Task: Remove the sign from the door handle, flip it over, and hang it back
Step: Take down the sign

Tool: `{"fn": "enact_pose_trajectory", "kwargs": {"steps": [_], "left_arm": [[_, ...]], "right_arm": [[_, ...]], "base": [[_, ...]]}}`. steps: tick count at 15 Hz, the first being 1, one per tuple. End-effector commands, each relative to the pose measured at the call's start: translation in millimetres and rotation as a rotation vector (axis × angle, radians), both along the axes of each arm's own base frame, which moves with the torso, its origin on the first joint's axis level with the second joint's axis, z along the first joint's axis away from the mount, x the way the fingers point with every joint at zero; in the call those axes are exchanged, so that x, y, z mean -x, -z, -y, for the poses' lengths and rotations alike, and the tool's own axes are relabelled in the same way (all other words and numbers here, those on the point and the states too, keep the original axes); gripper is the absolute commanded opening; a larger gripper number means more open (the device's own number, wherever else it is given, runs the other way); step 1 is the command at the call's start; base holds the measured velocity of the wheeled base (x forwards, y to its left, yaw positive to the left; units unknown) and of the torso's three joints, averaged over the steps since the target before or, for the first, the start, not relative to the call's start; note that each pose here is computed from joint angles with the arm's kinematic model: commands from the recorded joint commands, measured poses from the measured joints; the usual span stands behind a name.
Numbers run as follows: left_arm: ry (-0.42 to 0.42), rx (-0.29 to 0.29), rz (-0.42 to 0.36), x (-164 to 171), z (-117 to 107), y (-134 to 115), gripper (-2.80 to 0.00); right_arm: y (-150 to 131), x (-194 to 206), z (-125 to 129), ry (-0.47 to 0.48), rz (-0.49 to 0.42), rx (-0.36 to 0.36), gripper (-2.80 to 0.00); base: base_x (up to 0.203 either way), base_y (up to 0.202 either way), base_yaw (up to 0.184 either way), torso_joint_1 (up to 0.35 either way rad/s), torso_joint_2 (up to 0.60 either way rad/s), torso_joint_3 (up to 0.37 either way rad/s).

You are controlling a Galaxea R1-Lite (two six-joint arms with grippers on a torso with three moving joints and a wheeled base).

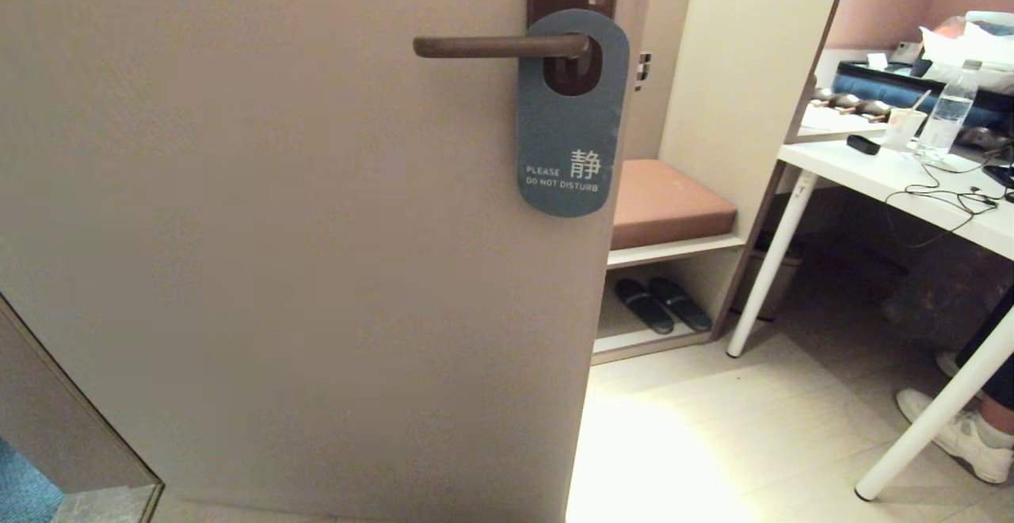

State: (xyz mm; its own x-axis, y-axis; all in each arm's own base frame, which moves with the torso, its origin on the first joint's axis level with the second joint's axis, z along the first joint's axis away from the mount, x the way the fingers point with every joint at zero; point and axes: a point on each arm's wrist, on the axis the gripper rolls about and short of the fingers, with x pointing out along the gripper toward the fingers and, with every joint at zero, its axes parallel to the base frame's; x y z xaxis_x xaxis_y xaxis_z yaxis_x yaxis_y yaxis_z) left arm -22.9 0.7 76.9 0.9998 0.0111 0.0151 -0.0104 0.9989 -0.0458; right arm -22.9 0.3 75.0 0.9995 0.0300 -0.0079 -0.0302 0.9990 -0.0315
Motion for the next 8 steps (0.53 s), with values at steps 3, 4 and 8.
{"fn": "enact_pose_trajectory", "kwargs": {"steps": [3, 4, 8], "left_arm": [[0.000, 0.000, 0.000, 0, 0, 0, -2.80], [0.000, 0.000, 0.000, 0, 0, 0, -2.80], [0.000, 0.000, -0.001, 0, 0, 0, -2.80]], "right_arm": [[-3, 1, 0, 0.002, 0.005, -0.017, -2.80], [-8, 2, 0, 0.003, 0.020, -0.020, -2.80], [-41, 21, 1, 0.037, 0.024, -0.028, -2.80]], "base": [[0.000, 0.000, 0.000, 0.000, 0.00, 0.000], [0.000, 0.000, 0.000, 0.000, 0.00, 0.000], [0.000, 0.000, 0.000, 0.000, 0.00, 0.000]]}}
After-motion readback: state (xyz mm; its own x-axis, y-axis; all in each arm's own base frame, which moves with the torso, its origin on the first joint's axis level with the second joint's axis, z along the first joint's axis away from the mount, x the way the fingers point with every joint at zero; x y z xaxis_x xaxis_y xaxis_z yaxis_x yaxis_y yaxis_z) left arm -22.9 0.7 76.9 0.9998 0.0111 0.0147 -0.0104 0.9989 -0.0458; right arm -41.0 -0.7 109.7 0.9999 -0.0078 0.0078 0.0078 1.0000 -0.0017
